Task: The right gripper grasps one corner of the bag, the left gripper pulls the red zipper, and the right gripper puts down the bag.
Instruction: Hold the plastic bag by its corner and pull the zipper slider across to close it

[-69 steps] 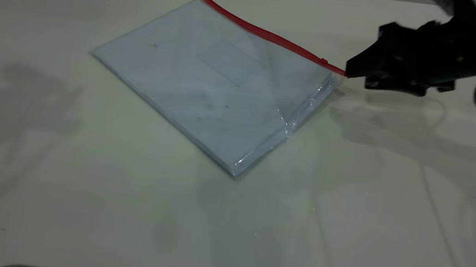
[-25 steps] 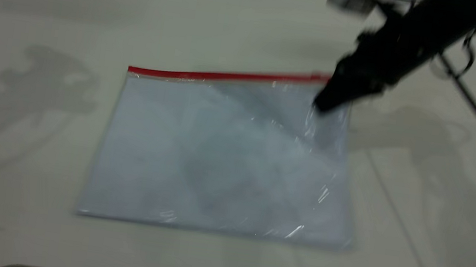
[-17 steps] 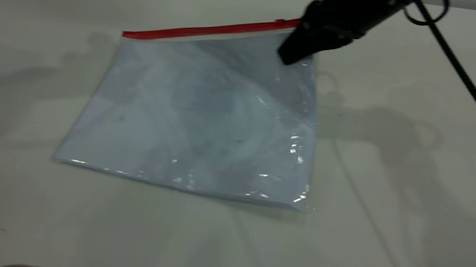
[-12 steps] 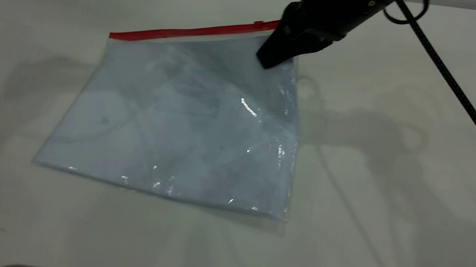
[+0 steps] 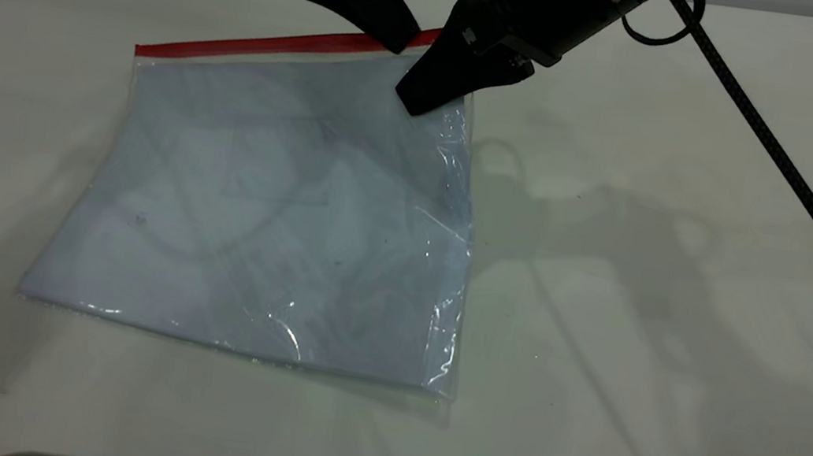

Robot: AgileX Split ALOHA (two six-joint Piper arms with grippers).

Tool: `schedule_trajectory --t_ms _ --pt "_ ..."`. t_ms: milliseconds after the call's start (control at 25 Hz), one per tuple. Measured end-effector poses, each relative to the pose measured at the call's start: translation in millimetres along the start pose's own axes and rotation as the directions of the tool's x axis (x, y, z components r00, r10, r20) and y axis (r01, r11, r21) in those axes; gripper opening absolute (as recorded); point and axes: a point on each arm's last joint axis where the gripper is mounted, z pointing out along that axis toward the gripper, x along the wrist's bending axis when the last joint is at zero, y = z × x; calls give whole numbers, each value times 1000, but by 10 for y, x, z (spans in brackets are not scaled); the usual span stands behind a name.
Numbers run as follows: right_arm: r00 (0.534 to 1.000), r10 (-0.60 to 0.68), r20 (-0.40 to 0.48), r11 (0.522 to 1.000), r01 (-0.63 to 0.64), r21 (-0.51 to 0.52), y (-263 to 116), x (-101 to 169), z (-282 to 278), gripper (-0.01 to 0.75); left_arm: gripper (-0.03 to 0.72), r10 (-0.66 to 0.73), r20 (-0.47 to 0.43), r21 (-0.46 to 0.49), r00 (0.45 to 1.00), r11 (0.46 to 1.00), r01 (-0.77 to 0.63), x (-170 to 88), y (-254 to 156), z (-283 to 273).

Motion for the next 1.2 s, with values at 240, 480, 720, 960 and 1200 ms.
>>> schedule_trajectory --t_ms 240,480,720,960,1200 --pt "1000 1 -7 1000 -1 0 0 7 0 34 494 1 19 -3 1000 1000 -1 -31 17 23" --pt "1000 -3 -7 1000 3 -3 7 10 -5 34 362 6 36 2 999 1000 -6 -60 27 47" --pt "1000 -14 2 1000 14 -5 27 17 -35 34 92 16 64 -2 998 1000 -16 -88 33 49" --pt "1000 -14 7 1000 14 -16 13 -37 -88 34 48 51 62 -15 997 999 -50 -81 40 38" --pt "999 36 -2 995 -36 -97 30 -145 -241 34 48 12 33 -64 999 998 -10 34 -8 -123"
